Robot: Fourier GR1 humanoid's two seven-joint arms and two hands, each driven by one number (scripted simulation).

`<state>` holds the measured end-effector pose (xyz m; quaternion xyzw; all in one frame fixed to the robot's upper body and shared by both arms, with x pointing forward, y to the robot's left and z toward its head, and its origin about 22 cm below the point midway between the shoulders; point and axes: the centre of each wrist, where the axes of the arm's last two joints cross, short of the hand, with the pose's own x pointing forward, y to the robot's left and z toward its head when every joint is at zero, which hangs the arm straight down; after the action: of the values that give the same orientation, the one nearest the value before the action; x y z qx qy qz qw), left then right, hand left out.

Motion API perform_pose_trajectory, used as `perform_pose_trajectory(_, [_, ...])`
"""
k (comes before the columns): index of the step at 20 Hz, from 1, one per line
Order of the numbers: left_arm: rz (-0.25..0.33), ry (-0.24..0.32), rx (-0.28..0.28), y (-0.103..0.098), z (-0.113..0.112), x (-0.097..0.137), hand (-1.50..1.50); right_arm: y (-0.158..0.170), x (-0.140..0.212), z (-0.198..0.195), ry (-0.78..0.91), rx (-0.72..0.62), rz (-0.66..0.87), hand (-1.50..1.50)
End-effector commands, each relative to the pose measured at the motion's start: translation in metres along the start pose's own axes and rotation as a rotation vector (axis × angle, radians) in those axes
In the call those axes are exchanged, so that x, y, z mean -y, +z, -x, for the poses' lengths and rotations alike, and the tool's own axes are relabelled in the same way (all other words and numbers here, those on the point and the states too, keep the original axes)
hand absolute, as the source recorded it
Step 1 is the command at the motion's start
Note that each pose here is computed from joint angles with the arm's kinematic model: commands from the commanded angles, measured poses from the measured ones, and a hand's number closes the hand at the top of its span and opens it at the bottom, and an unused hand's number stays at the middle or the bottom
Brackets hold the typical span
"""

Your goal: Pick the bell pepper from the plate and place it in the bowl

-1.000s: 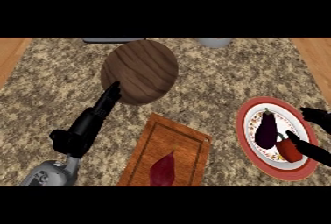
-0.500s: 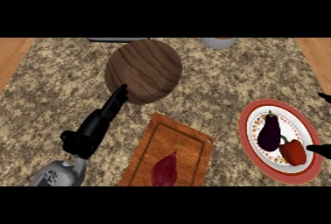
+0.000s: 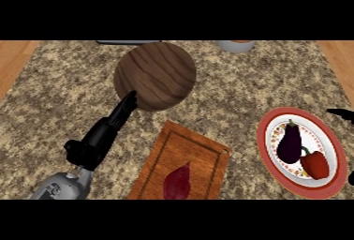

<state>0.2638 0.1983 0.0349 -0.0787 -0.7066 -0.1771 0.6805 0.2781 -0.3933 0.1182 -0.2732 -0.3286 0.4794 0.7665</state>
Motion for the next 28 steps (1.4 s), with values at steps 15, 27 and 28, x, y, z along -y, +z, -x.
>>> perform_pose_trajectory(15, [-0.024,-0.008,-0.002,0.010,0.005,-0.015,0.00,-0.016,-0.017,-0.055,0.078,-0.106,-0.133,-1.50])
perform_pose_trajectory(27, [-0.022,0.003,0.014,-0.002,-0.005,-0.027,0.00,-0.007,-0.065,-0.055,0.163,-0.104,0.043,-1.50])
perform_pose_trajectory(28, [-0.011,-0.011,0.006,-0.002,0.009,0.003,0.00,-0.018,-0.064,-0.042,0.175,-0.116,0.073,-1.50])
